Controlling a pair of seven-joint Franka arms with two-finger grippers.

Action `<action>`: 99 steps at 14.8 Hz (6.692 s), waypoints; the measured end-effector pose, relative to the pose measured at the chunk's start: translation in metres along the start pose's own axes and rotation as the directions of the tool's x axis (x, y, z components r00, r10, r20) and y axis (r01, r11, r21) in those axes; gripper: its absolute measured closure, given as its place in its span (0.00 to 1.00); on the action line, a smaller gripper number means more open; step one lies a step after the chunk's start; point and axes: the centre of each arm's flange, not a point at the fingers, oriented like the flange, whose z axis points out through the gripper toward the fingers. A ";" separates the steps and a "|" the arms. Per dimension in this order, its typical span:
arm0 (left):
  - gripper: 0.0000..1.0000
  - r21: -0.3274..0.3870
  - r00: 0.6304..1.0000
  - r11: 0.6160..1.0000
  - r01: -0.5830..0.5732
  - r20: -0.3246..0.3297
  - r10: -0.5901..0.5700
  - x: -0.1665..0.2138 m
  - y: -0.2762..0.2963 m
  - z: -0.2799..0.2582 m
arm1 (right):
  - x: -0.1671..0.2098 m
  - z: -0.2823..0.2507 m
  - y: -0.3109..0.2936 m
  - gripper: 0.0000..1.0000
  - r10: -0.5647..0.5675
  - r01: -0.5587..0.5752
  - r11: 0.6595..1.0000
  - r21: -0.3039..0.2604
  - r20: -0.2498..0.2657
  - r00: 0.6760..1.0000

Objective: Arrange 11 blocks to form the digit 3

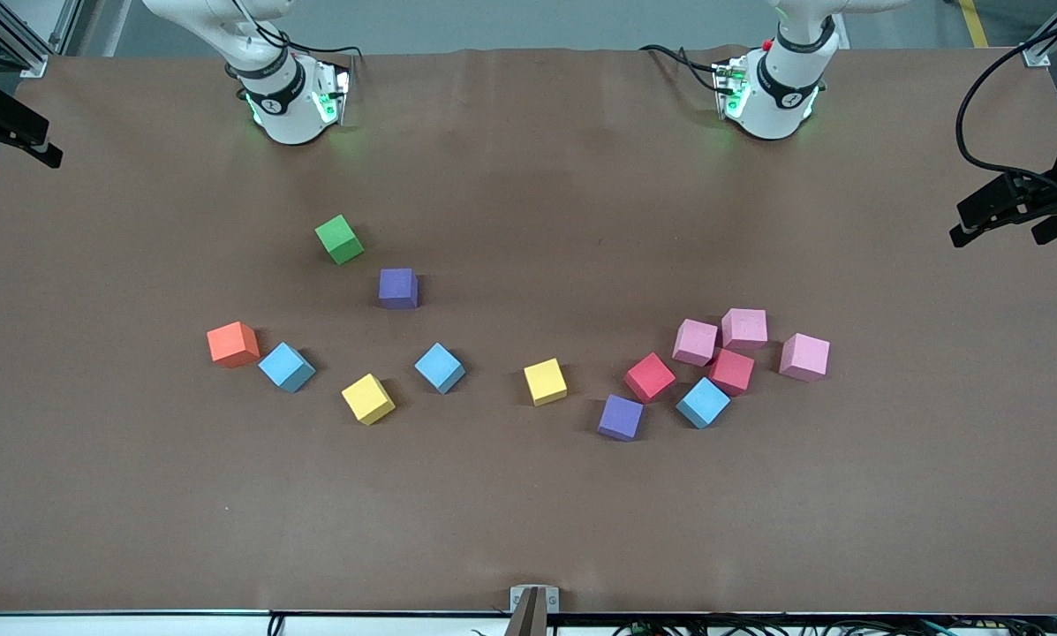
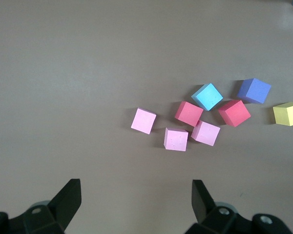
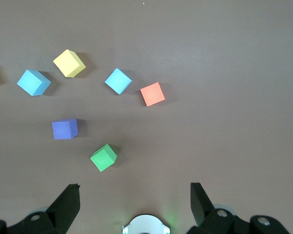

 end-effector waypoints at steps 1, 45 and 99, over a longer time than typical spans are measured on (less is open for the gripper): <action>0.00 0.000 1.000 1.000 0.000 0.000 0.000 0.000 0.000 0.000 | 0.000 0.000 0.000 0.00 0.000 0.000 1.000 0.000 0.000 1.000; 0.01 0.040 0.974 0.978 -0.206 0.103 0.201 0.014 0.008 0.435 | 0.005 0.005 0.001 0.00 0.004 -0.004 1.000 0.004 0.008 1.000; 0.48 0.036 0.984 0.997 -0.075 0.166 0.068 -0.290 0.510 0.453 | 0.141 0.342 -0.303 0.00 0.614 -0.614 0.789 0.001 -0.010 0.789</action>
